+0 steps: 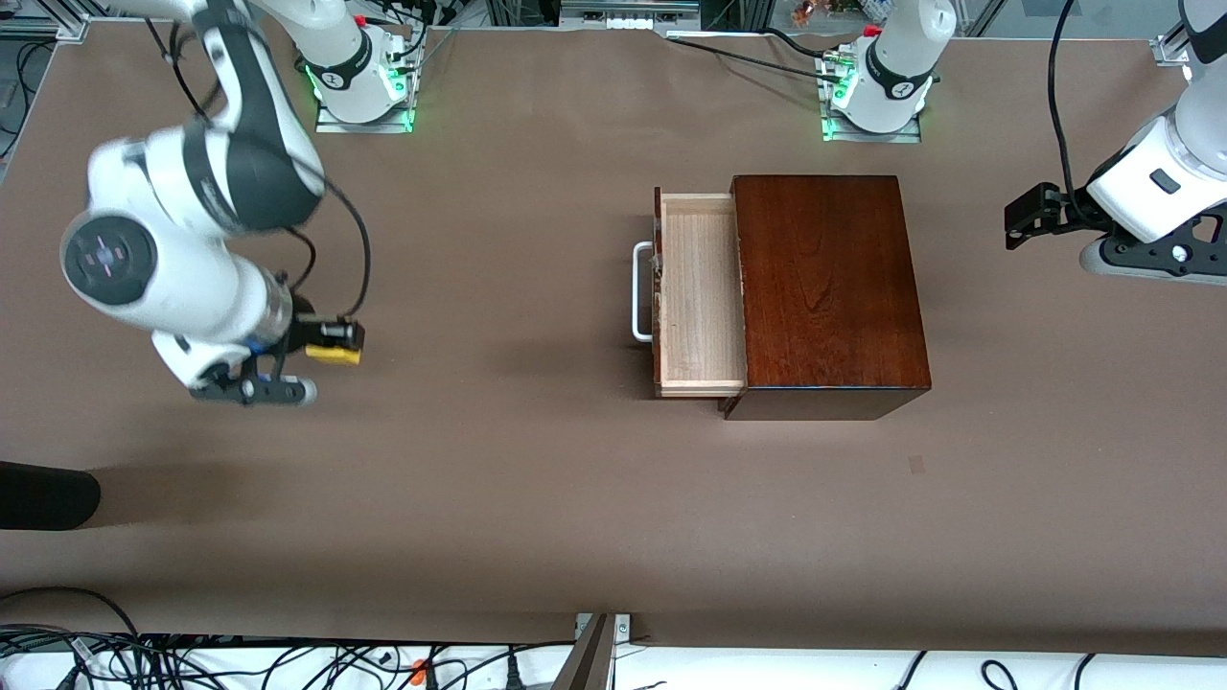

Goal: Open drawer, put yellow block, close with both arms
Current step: 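Lift the yellow block and carry it toward the open drawer, then lower the held yellow block into the drawer with the right gripper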

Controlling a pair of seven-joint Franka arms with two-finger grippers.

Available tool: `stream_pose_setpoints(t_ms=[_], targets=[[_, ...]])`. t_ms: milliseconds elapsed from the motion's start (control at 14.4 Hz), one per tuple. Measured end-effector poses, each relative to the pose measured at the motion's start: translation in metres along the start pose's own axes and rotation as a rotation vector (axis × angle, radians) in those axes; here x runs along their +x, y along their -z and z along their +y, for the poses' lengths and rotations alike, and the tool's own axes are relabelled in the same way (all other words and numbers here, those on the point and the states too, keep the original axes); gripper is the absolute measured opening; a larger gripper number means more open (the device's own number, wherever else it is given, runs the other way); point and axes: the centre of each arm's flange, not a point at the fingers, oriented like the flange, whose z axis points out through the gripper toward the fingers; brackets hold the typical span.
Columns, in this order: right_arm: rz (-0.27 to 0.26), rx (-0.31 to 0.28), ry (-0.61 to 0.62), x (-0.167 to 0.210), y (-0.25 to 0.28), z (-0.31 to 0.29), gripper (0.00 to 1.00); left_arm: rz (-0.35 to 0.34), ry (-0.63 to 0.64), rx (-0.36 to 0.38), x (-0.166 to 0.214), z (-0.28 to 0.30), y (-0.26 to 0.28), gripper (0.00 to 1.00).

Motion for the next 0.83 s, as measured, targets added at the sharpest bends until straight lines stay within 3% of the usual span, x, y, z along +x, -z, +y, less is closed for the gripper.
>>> stream_pose_setpoints(t_ms=[416, 623, 831], targets=[[-0.034, -0.022, -0.375, -0.087, 0.007, -0.125, 0.56, -0.003, 0.001, 0.0, 0.001, -0.001, -0.002, 1.0], [0.011, 0.024, -0.619, -0.127, -0.008, -0.2, 0.56, -0.003, 0.003, 0.0, 0.001, -0.002, -0.002, 1.0], [0.02, 0.071, -0.876, -0.154, -0.027, -0.261, 0.56, -0.003, 0.004, 0.0, 0.001, -0.002, -0.002, 1.0]])
